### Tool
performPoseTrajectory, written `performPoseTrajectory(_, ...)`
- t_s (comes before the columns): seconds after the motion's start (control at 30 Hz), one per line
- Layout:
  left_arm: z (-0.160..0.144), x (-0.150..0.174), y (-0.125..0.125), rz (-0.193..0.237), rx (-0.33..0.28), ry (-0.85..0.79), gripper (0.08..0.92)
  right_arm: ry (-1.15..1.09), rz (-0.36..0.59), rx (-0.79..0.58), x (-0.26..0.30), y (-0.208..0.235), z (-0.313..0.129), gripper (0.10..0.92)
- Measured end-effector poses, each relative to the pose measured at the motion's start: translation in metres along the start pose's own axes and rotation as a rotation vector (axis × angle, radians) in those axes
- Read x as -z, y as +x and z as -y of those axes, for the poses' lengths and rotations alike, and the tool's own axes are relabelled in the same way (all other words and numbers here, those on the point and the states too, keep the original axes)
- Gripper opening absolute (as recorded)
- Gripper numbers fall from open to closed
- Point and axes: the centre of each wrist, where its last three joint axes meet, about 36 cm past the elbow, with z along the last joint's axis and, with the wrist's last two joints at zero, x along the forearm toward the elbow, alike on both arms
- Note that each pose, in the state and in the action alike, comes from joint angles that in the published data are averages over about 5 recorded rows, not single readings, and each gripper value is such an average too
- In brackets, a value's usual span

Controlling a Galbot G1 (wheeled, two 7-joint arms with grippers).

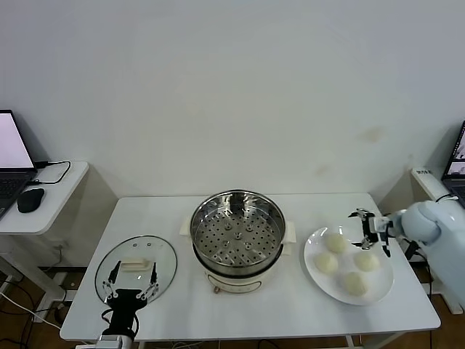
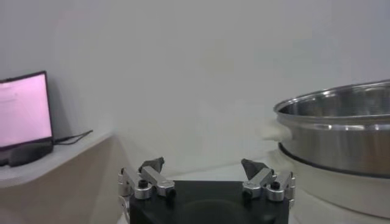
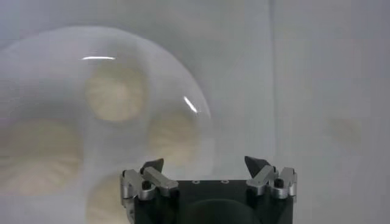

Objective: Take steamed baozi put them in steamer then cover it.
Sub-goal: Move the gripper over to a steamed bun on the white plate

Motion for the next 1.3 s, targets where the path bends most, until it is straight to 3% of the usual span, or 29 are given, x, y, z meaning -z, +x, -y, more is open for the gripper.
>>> performPoseTrajectory(0.27, -0.005, -0.002, -0.001, -0.002, 0.010, -0.019, 0.823, 0.007, -0.028, 0.093, 0.006, -0.025, 0.014, 0.822)
performPoseTrajectory(0.83, -0.006, -0.002, -0.002, 0.000, 0.014, -0.028, 0.823, 0.008, -0.069, 0.151, 0.018, -0.057, 0.029, 0.820)
performPoseTrajectory(1.3, -0.005, -0.003, -0.001, -0.006, 0.011, -0.030, 0.823, 0.016, -0.084, 0.173, 0.024, -0.068, 0.029, 0.691)
